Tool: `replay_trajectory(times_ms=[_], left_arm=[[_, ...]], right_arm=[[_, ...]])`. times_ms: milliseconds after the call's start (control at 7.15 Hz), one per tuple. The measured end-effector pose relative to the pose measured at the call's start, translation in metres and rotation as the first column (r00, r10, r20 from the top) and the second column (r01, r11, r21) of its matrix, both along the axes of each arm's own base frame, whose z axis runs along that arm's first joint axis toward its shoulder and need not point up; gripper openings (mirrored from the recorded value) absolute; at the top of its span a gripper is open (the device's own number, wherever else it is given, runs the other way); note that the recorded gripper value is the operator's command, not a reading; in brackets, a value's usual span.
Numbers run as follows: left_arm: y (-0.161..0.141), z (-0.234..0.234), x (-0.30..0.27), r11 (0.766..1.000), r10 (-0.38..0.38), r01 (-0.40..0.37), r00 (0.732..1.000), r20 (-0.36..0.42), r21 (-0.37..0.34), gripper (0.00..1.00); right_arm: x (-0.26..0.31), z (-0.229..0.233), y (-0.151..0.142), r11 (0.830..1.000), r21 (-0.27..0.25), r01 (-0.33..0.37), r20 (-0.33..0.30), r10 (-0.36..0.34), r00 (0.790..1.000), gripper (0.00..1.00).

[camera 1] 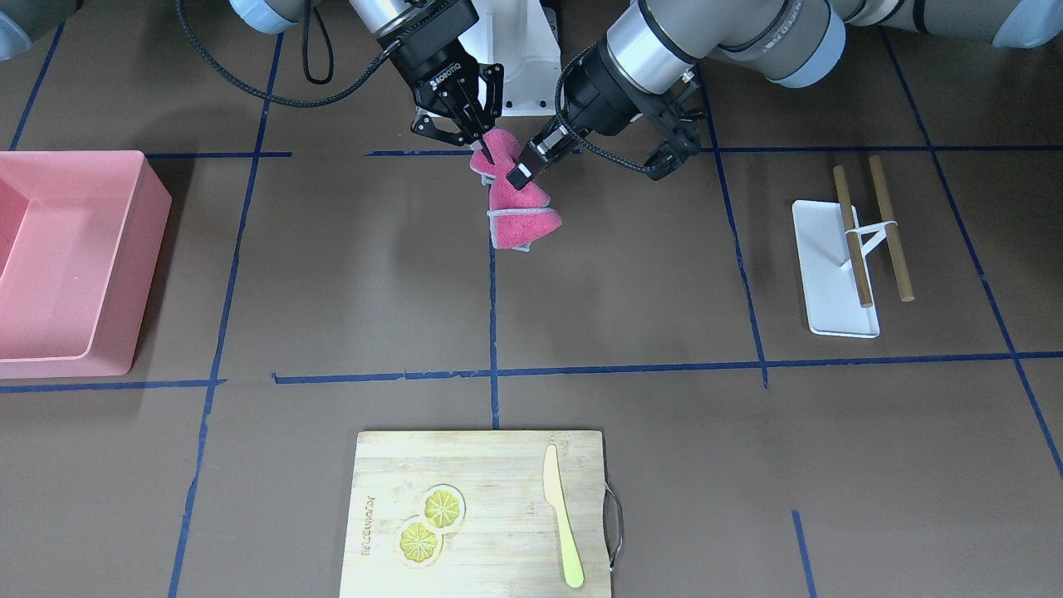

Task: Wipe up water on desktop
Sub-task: 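Open the left gripper and withdraw it while the right gripper holds the cloth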

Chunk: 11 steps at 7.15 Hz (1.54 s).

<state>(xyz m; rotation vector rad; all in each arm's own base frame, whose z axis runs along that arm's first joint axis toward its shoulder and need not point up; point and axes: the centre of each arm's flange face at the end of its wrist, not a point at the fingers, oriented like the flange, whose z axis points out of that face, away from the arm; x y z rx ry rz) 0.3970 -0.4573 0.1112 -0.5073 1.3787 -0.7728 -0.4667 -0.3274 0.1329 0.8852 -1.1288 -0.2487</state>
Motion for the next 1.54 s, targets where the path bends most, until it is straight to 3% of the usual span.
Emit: replay_trajectory(times_ms=[140, 1119, 1539], left_arm=[[0.0, 0.0, -0.001, 1.0, 0.0, 0.0, 1.0, -0.001, 0.001, 1.0], [0.001, 0.0, -0.003, 1.0, -0.004, 0.004, 1.0, -0.001, 0.005, 1.0], [-0.012, 0.008, -0.019, 0.996, -0.011, 0.004, 0.997, 0.082, 0.092, 1.0]], right_arm=[[0.001, -0.001, 0.0, 1.0, 0.003, 0.0, 0.008, 0.0, 1.0, 0.0], [0.002, -0.001, 0.0, 1.0, 0.004, -0.001, 0.013, 0.001, 1.0, 0.0], [0.009, -0.003, 0.0, 1.0, -0.026, -0.006, 0.004, 0.006, 1.0, 0.0]])
